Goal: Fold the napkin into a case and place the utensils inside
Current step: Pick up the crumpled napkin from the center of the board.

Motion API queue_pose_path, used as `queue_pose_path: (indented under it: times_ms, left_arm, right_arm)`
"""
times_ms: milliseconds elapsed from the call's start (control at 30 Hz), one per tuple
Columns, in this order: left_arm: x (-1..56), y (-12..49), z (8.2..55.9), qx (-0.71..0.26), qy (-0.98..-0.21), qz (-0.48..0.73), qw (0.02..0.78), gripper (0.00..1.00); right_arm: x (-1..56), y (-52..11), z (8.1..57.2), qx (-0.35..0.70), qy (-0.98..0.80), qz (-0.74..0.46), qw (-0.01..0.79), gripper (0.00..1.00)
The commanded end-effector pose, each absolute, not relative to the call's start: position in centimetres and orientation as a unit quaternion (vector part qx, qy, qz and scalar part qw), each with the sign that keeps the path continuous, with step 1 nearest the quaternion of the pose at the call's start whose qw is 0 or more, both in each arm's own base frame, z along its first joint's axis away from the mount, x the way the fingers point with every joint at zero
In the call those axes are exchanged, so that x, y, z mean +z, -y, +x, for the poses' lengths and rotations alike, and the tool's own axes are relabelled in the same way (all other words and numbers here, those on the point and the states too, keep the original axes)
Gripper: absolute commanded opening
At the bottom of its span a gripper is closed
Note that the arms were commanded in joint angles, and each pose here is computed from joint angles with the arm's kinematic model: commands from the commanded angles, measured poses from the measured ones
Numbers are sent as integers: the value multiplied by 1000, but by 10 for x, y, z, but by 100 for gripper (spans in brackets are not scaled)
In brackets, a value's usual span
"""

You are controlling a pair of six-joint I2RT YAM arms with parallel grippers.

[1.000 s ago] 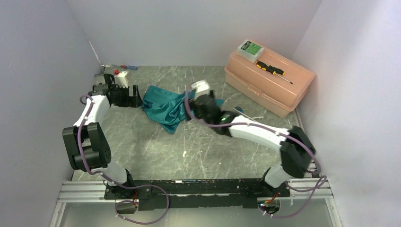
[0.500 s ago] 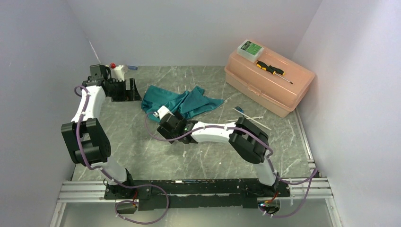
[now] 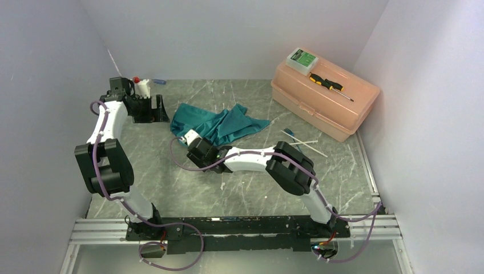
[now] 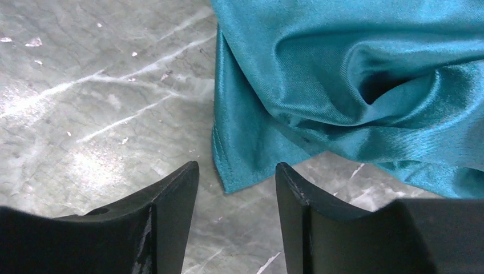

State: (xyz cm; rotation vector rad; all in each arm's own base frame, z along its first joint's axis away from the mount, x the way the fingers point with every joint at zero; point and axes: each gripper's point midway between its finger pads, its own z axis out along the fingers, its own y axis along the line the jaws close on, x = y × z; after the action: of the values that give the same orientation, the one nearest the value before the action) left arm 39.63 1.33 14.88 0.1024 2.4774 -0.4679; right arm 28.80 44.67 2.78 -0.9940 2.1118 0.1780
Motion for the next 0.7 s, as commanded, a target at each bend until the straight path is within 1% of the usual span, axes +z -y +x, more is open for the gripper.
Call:
queue_pose_path:
  times_ms: [0, 67, 100, 133, 200, 233, 433, 567, 667]
  left_arm:
    - [160, -22, 404, -162, -935, 39, 313, 95]
    - [159, -22, 404, -161, -935, 40, 312, 95]
    - [158, -23, 405, -160, -935, 43, 313, 95]
    - [158, -23, 405, -160, -935, 45, 314, 95]
    - [155, -23, 405, -158, -935, 48, 314, 95]
    - [153, -24, 405, -156, -936, 51, 313, 95]
    - [145, -22, 399, -156, -935, 74, 309, 95]
    - [143, -16, 396, -161, -929, 101, 318, 96]
    - [138, -9, 396, -149, -926, 129, 321, 95]
  right_arm:
    - [27, -460, 289, 86, -830, -384, 394, 51]
    - [27, -458, 291, 82, -830, -380, 400, 36]
    - [28, -457, 293, 80, -830, -378, 403, 25]
    - [31, -455, 294, 76, -829, -375, 407, 17]
    - [44, -448, 301, 73, -828, -362, 421, 3]
    - [53, -443, 306, 71, -828, -352, 430, 0]
    - [127, -398, 331, 71, -820, -292, 487, 0]
    - [175, -362, 334, 55, -811, -278, 512, 0]
    - [199, -333, 336, 45, -813, -255, 522, 0]
